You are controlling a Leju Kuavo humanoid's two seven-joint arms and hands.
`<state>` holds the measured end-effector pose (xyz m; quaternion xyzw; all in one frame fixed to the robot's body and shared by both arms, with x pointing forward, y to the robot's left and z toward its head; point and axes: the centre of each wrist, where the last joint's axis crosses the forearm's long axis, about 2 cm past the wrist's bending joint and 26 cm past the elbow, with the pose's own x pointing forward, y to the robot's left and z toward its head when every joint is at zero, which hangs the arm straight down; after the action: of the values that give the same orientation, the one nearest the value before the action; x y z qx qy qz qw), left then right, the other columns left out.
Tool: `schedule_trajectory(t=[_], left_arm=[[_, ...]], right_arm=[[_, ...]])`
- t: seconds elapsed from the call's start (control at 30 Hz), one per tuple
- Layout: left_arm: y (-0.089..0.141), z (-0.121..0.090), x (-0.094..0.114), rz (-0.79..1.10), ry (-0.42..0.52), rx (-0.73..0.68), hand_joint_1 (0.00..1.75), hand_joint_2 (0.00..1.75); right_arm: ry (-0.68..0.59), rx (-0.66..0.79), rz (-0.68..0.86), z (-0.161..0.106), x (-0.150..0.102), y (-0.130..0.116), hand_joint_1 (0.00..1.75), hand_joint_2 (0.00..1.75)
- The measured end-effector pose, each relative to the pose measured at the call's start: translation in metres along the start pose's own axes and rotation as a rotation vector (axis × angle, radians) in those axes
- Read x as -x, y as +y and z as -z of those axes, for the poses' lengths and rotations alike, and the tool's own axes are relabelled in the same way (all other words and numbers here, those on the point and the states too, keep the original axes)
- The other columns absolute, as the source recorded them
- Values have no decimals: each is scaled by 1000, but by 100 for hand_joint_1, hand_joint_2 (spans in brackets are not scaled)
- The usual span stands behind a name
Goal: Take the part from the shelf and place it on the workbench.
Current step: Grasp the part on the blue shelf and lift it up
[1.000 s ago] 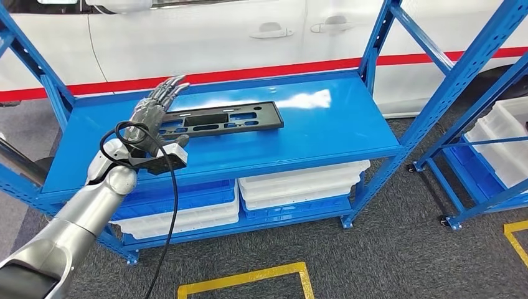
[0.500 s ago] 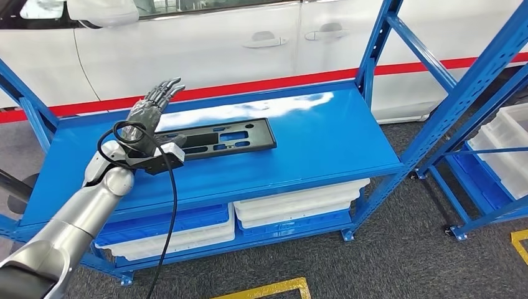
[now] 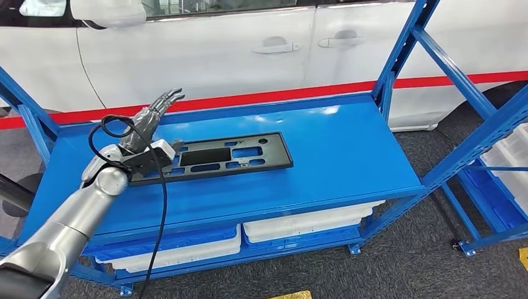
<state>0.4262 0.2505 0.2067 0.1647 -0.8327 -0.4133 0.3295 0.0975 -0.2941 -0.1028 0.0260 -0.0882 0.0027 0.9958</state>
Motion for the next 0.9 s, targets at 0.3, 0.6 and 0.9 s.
schedule_trajectory(t=[0.3, 0.6, 0.9], left_arm=[[-4, -12, 2, -29, -19, 40, 0, 175], [1, -21, 4, -31, -77, 69, 0, 175], [2, -31, 3, -126, -134, 90, 0, 175]], right_arm=[[1, 2, 0, 0, 2, -1, 0, 0], [-4, -4, -5, 0, 1, -1, 0, 0], [-3, -9, -12, 0, 1, -1, 0, 0]])
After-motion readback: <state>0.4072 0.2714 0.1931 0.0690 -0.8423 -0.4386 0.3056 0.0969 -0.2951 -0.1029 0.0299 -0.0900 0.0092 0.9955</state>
